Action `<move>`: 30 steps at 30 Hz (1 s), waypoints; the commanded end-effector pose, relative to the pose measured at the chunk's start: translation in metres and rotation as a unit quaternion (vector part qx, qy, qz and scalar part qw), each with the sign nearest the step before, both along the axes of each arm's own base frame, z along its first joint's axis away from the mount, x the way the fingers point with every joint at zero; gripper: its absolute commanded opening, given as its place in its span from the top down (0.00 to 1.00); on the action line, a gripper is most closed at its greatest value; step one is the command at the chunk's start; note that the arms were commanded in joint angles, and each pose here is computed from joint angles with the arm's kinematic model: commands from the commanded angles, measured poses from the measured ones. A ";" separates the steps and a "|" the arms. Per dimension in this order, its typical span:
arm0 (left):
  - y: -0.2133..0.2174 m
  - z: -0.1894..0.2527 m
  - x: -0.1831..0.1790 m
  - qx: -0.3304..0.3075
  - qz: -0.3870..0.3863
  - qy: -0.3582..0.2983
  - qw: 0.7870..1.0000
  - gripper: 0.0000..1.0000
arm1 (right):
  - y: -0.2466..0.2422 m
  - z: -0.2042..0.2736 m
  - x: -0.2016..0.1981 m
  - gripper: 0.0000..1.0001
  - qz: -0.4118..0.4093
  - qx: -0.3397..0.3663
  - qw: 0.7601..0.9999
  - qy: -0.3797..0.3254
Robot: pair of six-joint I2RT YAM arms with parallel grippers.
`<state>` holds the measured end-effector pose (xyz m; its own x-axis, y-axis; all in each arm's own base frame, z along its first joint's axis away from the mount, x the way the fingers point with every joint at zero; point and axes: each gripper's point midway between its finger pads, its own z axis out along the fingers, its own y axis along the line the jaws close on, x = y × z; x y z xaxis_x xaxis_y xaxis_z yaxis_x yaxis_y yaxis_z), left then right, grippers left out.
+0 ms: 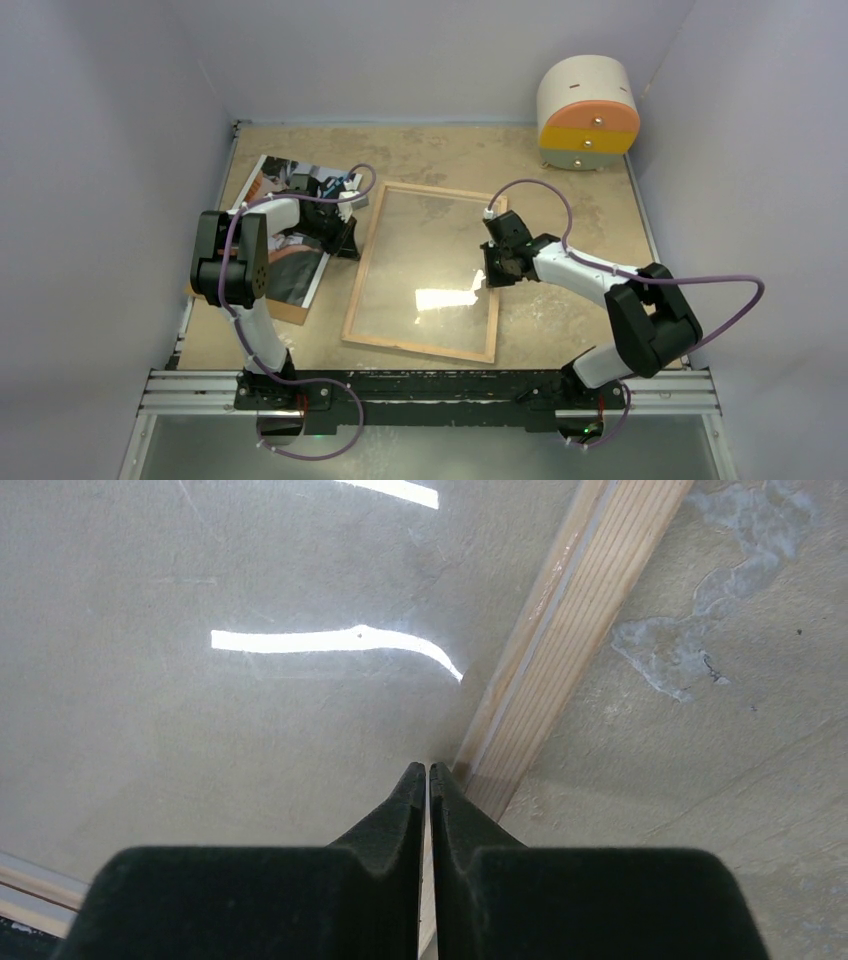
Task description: Put the photo into the frame
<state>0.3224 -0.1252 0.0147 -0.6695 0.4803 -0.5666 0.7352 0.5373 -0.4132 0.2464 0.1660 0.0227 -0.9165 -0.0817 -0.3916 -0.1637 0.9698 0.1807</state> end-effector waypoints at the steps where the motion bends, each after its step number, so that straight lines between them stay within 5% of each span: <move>1: 0.015 -0.040 -0.043 0.063 -0.018 0.080 0.995 1.00 | -0.004 0.011 0.009 0.92 -0.006 -0.022 1.000 -0.011; 14: -0.012 -0.032 -0.044 0.048 -0.032 0.076 0.995 1.00 | 0.017 0.087 0.054 0.42 -0.037 0.076 0.994 -0.076; 19: -0.031 -0.014 -0.030 0.037 -0.045 0.060 0.997 1.00 | 0.029 0.120 0.070 0.03 -0.035 0.111 0.986 -0.122; 24: -0.003 0.044 0.012 0.039 -0.004 0.002 0.999 0.86 | 0.062 0.142 0.092 0.01 -0.020 0.124 0.982 -0.143; 30: 0.130 0.118 0.076 0.089 0.151 -0.081 0.981 0.68 | 0.152 0.162 0.115 0.01 0.009 0.176 0.972 -0.157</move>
